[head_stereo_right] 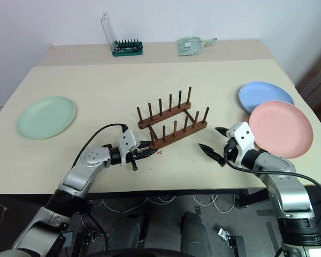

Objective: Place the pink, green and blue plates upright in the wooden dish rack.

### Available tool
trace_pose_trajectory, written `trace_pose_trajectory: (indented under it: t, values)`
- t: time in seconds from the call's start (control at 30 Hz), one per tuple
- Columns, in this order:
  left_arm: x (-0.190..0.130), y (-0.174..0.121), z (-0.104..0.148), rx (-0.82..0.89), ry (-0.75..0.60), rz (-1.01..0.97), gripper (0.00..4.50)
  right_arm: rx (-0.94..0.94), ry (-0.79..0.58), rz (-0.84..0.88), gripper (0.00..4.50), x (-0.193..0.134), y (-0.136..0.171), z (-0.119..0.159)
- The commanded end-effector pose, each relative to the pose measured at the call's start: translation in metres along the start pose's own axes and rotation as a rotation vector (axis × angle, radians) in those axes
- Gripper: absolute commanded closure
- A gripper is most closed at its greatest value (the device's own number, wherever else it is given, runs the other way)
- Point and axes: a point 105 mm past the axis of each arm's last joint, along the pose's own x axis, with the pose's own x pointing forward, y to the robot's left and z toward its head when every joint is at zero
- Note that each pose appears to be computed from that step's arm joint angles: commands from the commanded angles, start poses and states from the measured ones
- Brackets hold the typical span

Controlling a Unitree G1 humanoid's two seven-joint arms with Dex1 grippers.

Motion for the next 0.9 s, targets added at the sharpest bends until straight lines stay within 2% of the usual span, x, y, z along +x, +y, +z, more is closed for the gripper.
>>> trace_pose_trajectory:
  t: [0.03, 0.17, 0.2, 0.23, 0.37, 0.5, 0.53, 0.57, 0.77, 0.8, 0.9]
  values:
    - [0.003, 0.002, -0.004, -0.022, 0.014, -0.098, 3.77, -0.039, -0.030, -0.002, 0.00, -0.003, 0.003, 0.012]
    - [0.002, 0.006, -0.007, -0.021, 0.023, -0.128, 3.77, -0.039, -0.024, -0.019, 0.00, -0.006, 0.003, 0.010]
    - [0.002, 0.006, -0.008, -0.024, 0.023, -0.135, 2.75, -0.040, -0.023, -0.023, 0.00, -0.007, 0.002, 0.010]
    - [0.000, 0.007, -0.010, -0.024, 0.031, -0.128, 2.43, -0.041, -0.021, -0.027, 0.00, -0.008, 0.002, 0.010]
    - [-0.017, 0.013, -0.025, -0.062, 0.095, -0.053, 0.45, -0.036, -0.001, -0.039, 0.00, -0.010, 0.003, 0.007]
    - [-0.038, 0.005, -0.038, -0.133, 0.141, -0.015, 0.45, -0.025, 0.032, -0.032, 0.00, -0.008, 0.004, 0.001]
    - [-0.042, 0.002, -0.038, -0.151, 0.143, -0.018, 1.05, -0.015, 0.034, -0.036, 0.52, -0.007, 0.004, 0.000]
    - [-0.045, -0.002, -0.037, -0.160, 0.140, -0.014, 1.40, -0.018, 0.036, -0.037, 0.80, -0.005, 0.004, 0.000]
    - [-0.039, -0.027, -0.025, -0.209, 0.106, -0.069, 4.36, -0.025, 0.080, -0.033, 3.78, 0.009, 0.003, -0.008]
    - [-0.035, -0.029, -0.025, -0.217, 0.113, -0.074, 4.50, -0.038, 0.090, -0.045, 4.32, 0.012, 0.001, -0.010]
    - [-0.030, -0.033, -0.025, -0.226, 0.126, -0.074, 4.50, -0.057, 0.106, -0.071, 4.42, 0.017, -0.003, -0.012]
